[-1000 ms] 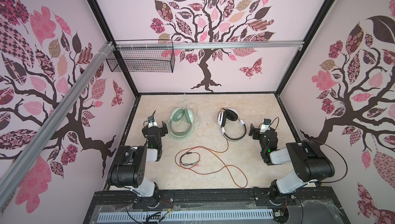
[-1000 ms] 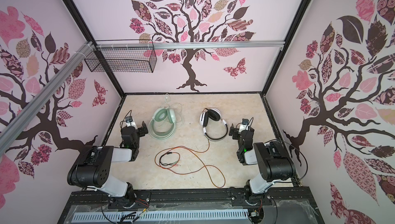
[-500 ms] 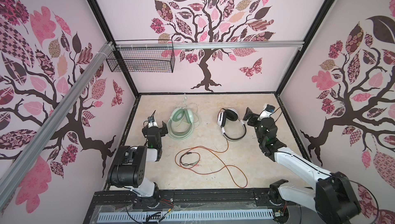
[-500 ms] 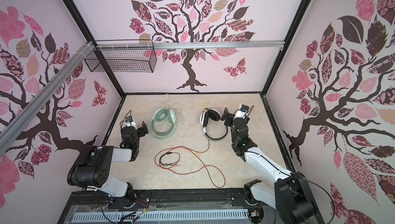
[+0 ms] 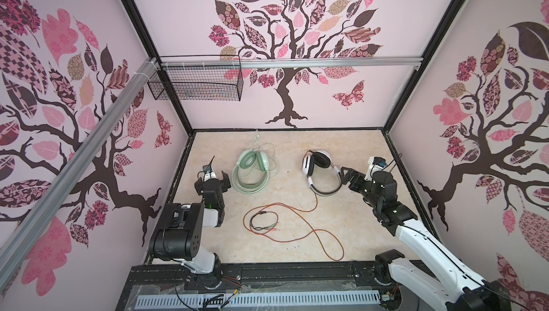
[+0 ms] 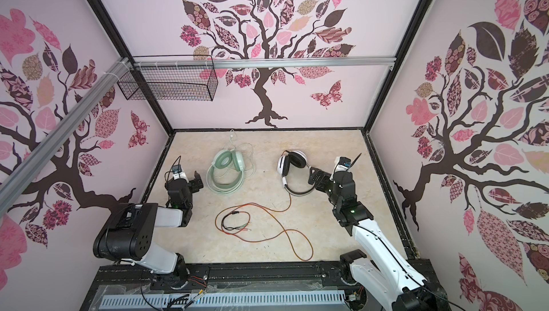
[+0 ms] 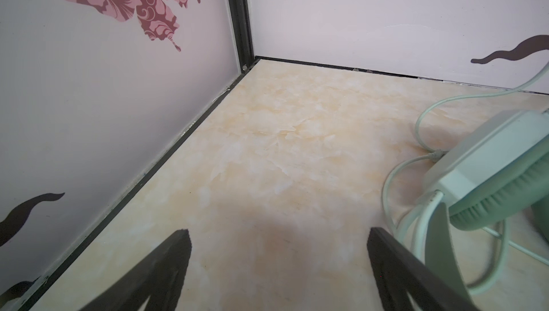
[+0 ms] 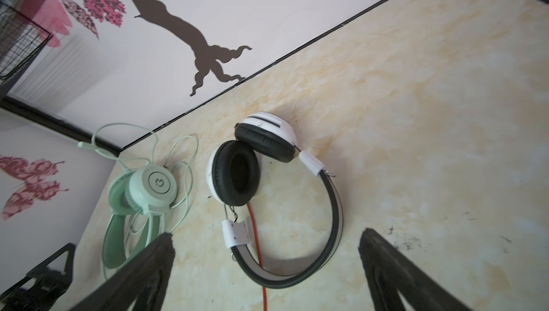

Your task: Wrap the headphones

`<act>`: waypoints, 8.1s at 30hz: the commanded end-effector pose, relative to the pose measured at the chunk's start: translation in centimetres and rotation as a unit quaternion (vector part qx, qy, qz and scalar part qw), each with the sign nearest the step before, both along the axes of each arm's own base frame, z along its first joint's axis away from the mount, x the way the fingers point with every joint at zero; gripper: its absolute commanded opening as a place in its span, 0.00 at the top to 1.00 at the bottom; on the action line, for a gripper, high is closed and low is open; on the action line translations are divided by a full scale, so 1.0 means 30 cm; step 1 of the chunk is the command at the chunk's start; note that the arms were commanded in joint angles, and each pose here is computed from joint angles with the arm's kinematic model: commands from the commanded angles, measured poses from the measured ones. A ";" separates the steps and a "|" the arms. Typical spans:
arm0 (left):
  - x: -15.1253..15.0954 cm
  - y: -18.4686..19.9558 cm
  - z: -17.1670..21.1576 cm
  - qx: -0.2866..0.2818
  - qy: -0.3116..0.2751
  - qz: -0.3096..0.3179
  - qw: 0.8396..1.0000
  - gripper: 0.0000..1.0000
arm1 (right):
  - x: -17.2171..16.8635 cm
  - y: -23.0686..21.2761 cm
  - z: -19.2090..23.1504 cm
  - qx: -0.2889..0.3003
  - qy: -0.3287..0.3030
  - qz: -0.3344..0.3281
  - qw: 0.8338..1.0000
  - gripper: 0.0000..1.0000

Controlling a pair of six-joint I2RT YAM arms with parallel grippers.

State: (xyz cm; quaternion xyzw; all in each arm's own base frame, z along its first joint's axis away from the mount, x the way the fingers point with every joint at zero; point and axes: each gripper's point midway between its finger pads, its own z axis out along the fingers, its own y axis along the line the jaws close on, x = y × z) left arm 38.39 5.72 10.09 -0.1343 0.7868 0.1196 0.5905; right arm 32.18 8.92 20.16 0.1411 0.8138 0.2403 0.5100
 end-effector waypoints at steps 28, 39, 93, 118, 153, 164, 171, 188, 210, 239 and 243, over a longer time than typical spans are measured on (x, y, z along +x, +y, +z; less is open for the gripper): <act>-0.665 -0.404 0.772 -0.249 -0.017 -0.278 0.928 0.03 | 0.294 0.981 -0.180 -0.235 0.140 0.302 0.913 0.00; -0.655 -0.383 0.668 -0.234 0.015 -0.253 0.939 0.04 | 0.458 1.155 -0.275 -0.227 0.146 0.301 0.915 0.07; -0.656 -0.768 0.473 -0.443 0.266 -0.223 0.826 0.03 | 0.046 0.564 0.105 -0.081 0.020 0.054 0.995 0.70; -0.626 -0.788 0.290 -0.424 0.336 -0.106 0.834 0.04 | -0.052 0.624 0.046 -0.102 0.049 0.037 0.993 0.68; -0.519 -0.864 0.190 -0.375 0.370 -0.067 0.847 0.05 | -0.071 0.643 0.081 -0.089 0.045 0.041 0.994 0.67; -0.531 -0.873 0.168 -0.380 0.380 -0.070 0.840 0.35 | -0.066 0.625 0.099 -0.088 0.037 0.026 0.995 0.67; -0.529 -0.874 0.173 -0.378 0.379 -0.077 0.841 0.56 | -0.078 0.635 0.110 -0.075 0.038 0.036 0.996 0.66; -0.545 -0.551 0.270 -0.287 0.298 -0.101 0.905 1.00 | -0.392 0.608 0.403 -0.078 -0.103 0.324 0.937 0.00; -0.821 -0.556 0.633 -0.297 0.282 -0.290 0.865 1.00 | -0.358 0.580 0.263 0.028 -0.071 0.471 0.879 0.08; -0.699 -0.684 0.922 -0.246 0.237 -0.388 0.856 1.00 | -0.384 0.442 0.082 -0.060 -0.242 0.369 0.895 0.21; -0.708 -0.698 0.959 -0.254 0.228 -0.403 0.849 1.00 | -0.432 0.525 0.076 -0.116 -0.299 0.401 0.858 0.19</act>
